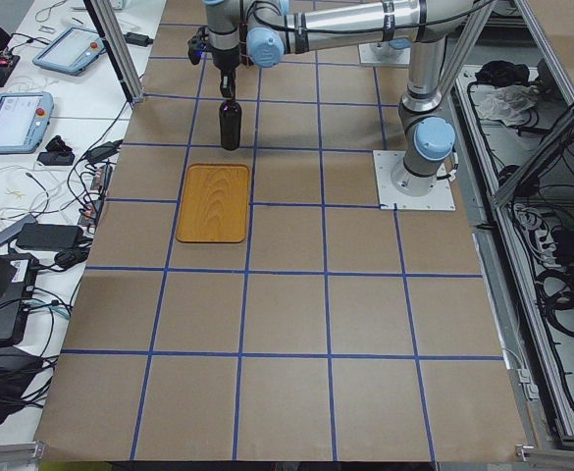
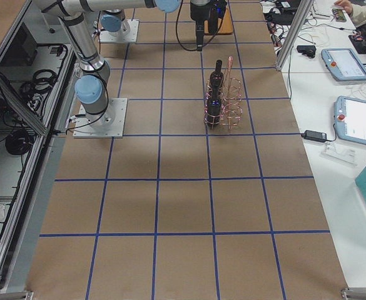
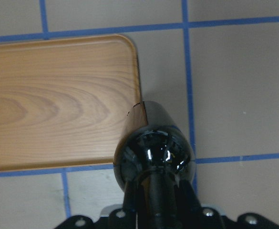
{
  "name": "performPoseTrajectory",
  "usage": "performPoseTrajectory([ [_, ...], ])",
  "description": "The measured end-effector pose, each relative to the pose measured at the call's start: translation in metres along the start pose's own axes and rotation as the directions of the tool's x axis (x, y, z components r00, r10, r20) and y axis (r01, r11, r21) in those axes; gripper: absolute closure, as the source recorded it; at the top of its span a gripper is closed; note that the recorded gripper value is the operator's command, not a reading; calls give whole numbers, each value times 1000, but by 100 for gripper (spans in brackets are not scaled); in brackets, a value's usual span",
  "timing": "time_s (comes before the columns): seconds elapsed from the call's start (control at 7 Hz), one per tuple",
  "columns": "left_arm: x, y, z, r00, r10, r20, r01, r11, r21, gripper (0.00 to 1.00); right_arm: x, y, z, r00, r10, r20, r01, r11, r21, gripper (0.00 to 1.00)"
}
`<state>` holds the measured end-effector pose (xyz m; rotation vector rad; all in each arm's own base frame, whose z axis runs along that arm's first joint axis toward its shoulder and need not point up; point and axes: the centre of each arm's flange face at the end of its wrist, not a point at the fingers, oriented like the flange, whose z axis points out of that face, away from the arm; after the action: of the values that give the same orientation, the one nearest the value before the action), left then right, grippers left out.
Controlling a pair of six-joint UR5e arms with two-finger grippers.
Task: Take wine from basket and place on tray
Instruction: 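Carry the bottle with the left gripper and lower it onto the wooden tray, then open the left gripper and release the bottle on the tray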
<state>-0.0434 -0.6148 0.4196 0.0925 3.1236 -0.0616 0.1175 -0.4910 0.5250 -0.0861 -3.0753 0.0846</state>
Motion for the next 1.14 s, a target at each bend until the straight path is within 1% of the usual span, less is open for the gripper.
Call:
performPoseTrajectory([
  [0.14,-49,-5,9,1000,7,7,-7,1000,9,99,0,0,0,1000,-1,0,1,1000,-1,0],
  [0.29,-84,-6,15,1000,-5,11,4,1000,10,99,0,0,0,1000,0,0,0,1000,1,0],
  [0.43,-106,-5,16,1000,-22,14,21,1000,13,97,-1,0,0,1000,1,1,-1,1000,3,0],
  [0.57,-119,-5,16,999,-35,21,34,999,30,90,-1,0,0,1000,3,2,-3,1000,3,0],
  [0.71,-128,-6,17,999,-45,28,44,998,49,87,-1,-1,0,1000,4,2,-4,1000,4,0],
  [0.86,-134,-5,19,998,-54,31,53,997,54,74,0,-1,0,1000,3,1,-3,1000,6,0],
  [1.0,-138,-5,22,998,-59,29,57,997,55,28,0,-1,0,1000,2,1,-2,1000,6,0],
  [1.14,-138,-4,24,998,-60,24,59,997,54,0,0,-1,0,1000,2,0,-2,1000,6,0],
])
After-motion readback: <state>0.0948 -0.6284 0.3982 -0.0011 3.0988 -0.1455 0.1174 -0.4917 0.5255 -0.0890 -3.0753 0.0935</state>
